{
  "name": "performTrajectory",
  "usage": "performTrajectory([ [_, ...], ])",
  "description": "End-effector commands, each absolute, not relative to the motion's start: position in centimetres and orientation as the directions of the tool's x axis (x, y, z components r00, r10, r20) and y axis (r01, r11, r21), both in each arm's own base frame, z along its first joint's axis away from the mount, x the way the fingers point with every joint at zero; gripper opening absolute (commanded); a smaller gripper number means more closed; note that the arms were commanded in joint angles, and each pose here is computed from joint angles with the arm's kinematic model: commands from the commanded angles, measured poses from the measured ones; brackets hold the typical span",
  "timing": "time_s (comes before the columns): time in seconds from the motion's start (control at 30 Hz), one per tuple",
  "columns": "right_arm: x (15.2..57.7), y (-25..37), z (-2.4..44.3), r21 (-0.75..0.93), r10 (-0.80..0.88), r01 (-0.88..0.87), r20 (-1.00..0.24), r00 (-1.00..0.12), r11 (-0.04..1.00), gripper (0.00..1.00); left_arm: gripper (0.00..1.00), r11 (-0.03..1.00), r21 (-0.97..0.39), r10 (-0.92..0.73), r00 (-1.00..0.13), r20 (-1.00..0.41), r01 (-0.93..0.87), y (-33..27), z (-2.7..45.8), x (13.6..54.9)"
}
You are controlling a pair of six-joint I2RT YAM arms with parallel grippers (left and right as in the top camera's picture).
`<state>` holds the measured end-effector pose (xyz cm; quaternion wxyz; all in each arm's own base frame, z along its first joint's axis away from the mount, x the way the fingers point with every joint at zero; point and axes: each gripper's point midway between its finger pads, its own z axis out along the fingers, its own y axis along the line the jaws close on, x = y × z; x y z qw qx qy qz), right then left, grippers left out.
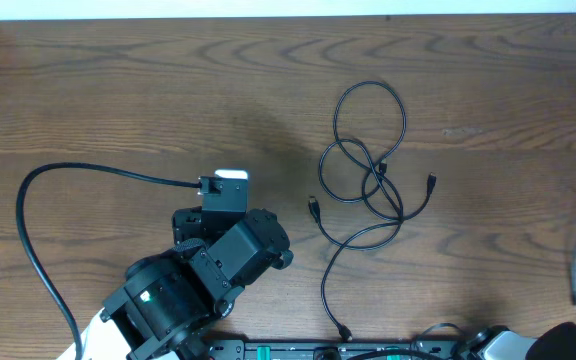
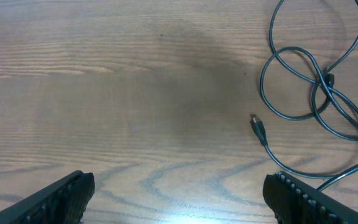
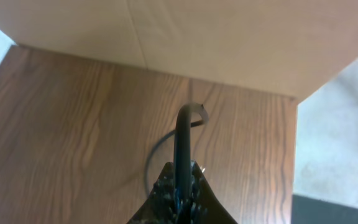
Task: Untangle cables
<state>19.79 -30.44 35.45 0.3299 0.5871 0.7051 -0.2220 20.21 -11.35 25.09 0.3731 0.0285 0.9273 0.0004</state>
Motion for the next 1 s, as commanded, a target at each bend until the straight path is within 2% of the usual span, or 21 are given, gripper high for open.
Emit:
performTrajectory([
  [0.0,20.2,-31.1,32.6,0.118,0.741,0.972,-0.667,-0.075,0.204,0.01,0.91,1.000,-0.006,0.014,-0.700,-0.714,0.025,-11.1,26.2,20.4],
  [0.2,19.2,-32.5,28.7,0.160,0.801,0.979,-0.599,-0.005,0.126,0.01,0.91,1.000,-0.006,0.014,-0.700,-0.714,0.025,-11.1,26.2,20.4],
  [0.4,18.9,-33.1,25.3,0.210,0.839,0.973,-0.542,0.032,0.099,0.01,0.91,1.000,-0.006,0.014,-0.700,-0.714,0.025,-11.1,26.2,20.4],
  [0.7,22.3,-32.7,22.7,0.392,0.879,0.901,-0.477,0.026,0.186,0.01,0.91,1.000,-0.006,0.014,-0.700,-0.714,0.025,-11.1,26.2,20.4],
  [0.97,24.2,-33.5,22.4,0.448,0.851,0.853,-0.525,0.009,0.267,0.01,0.91,1.000,-0.006,0.014,-0.700,-0.714,0.025,-11.1,26.2,20.4],
])
